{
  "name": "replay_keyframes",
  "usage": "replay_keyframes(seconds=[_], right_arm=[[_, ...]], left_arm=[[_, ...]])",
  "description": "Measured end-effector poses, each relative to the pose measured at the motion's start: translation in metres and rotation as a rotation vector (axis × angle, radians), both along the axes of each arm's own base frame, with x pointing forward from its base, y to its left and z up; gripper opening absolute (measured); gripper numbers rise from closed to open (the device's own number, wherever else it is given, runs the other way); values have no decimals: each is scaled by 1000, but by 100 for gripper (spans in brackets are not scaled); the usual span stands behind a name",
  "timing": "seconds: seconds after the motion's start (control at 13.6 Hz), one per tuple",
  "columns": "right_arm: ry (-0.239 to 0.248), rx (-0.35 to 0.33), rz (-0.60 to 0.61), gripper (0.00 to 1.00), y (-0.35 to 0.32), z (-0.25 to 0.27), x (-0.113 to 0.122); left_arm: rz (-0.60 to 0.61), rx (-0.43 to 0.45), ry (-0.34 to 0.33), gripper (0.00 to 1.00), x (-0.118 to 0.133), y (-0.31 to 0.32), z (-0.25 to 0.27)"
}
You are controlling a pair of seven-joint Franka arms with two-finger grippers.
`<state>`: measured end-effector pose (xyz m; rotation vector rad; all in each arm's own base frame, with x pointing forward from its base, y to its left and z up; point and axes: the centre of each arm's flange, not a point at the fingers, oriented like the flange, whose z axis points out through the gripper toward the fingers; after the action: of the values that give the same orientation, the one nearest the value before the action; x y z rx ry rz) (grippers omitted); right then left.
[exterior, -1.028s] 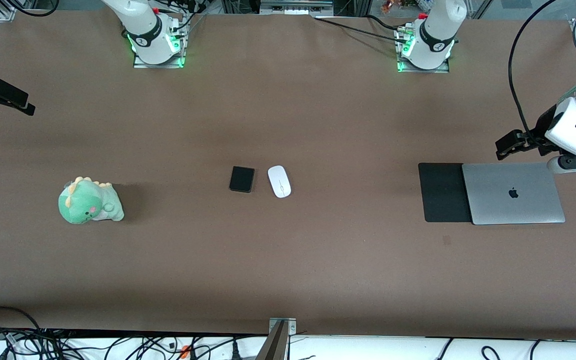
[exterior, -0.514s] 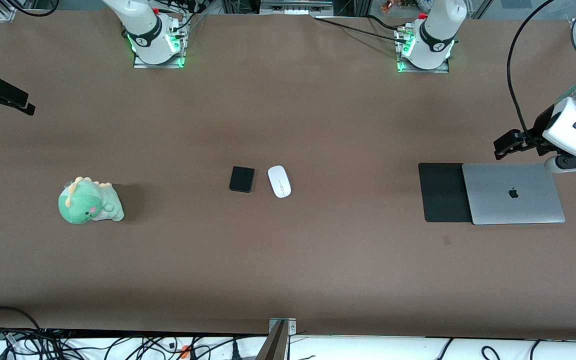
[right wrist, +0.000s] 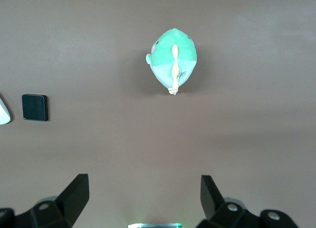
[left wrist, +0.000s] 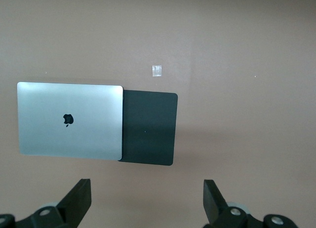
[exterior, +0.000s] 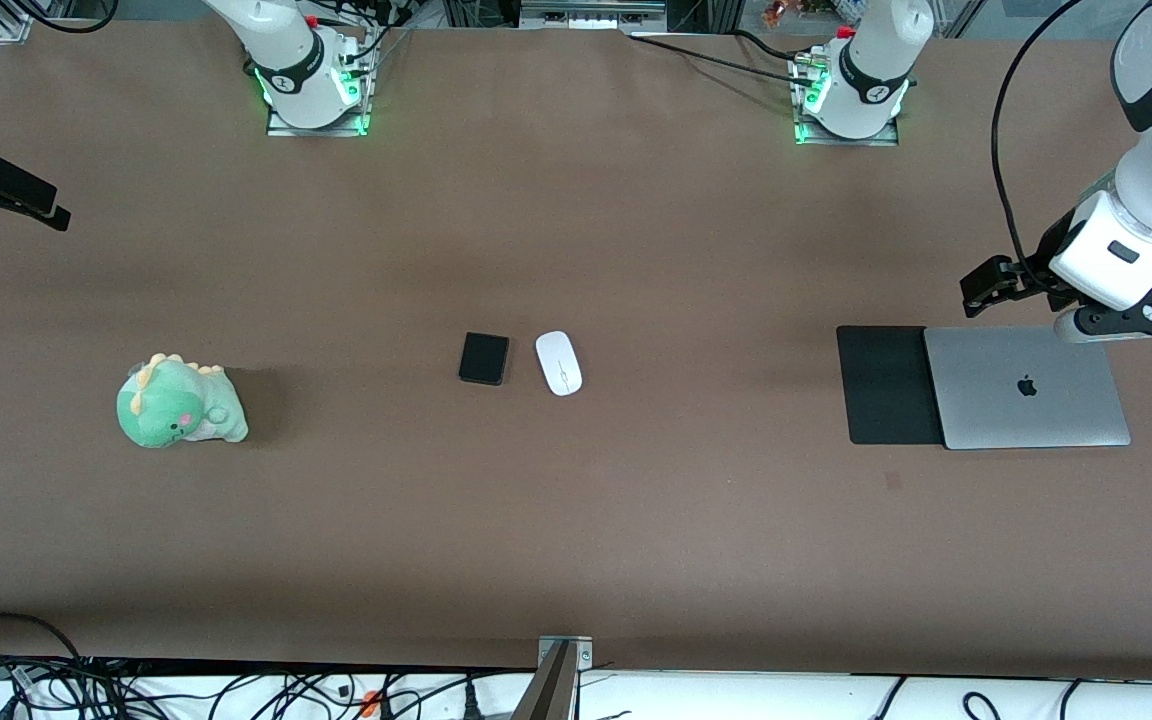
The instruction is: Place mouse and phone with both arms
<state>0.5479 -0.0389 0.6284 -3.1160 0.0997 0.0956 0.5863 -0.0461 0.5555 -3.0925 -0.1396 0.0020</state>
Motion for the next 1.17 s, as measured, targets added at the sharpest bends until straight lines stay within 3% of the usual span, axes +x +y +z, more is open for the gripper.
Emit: replay_keyframes(seconds=[1.17], right_arm=[[0, 0, 1, 100, 1, 0, 0]], left_arm=[[4, 0, -6, 100, 1, 2, 2]])
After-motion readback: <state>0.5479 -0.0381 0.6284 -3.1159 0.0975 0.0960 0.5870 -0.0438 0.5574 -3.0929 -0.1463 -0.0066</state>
